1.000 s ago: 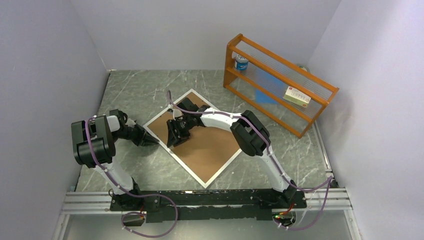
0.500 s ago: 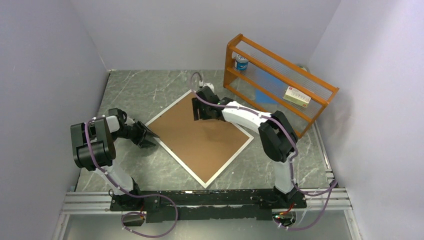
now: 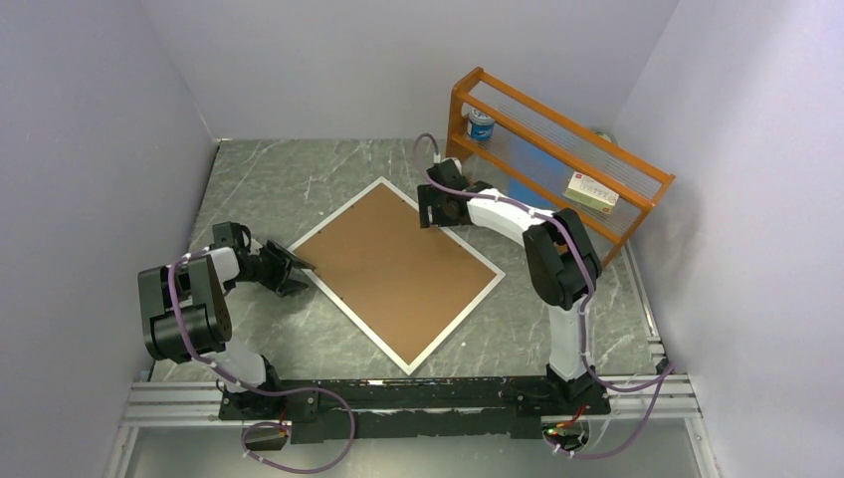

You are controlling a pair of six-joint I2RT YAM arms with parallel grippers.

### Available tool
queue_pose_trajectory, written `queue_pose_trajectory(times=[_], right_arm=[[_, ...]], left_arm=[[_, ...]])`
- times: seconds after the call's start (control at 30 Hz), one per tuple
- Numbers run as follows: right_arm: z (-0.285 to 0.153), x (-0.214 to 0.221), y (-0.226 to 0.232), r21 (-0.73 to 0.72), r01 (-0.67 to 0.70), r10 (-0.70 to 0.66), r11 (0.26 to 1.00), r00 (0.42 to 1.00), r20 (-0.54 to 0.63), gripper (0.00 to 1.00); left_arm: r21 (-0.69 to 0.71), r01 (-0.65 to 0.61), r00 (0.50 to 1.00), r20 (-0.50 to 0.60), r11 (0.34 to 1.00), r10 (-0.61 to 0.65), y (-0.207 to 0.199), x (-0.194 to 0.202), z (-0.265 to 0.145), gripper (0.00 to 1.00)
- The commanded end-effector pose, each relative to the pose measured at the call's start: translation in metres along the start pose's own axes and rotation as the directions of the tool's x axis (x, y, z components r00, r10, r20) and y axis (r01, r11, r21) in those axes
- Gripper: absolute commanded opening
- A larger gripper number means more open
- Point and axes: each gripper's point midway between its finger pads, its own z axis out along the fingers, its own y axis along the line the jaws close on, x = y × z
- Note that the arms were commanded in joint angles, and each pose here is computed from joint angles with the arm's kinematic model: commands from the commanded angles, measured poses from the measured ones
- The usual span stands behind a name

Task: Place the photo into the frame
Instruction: Adjust the photo frame at the center of the board.

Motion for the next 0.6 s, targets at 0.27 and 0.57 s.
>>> queue_pose_trajectory(times=[0.27,0.57], right_arm=[[0.017,0.036,0.007,-0.079,0.048,-0.058,0.996,0.989,-0.134,0.81],[0.004,0.041,0.029,-0.23,0.006,-0.051,0.973,0.98,-0.192,0.79]], left_arm=[[0.061,-0.024,0.994,0.104,0.998,0.017,-0.007,-0.017,0.008,0.56],[0.25,-0.072,0.997,0.025,0.966,0.068,-0.051,-0.024,0.011,0.53]])
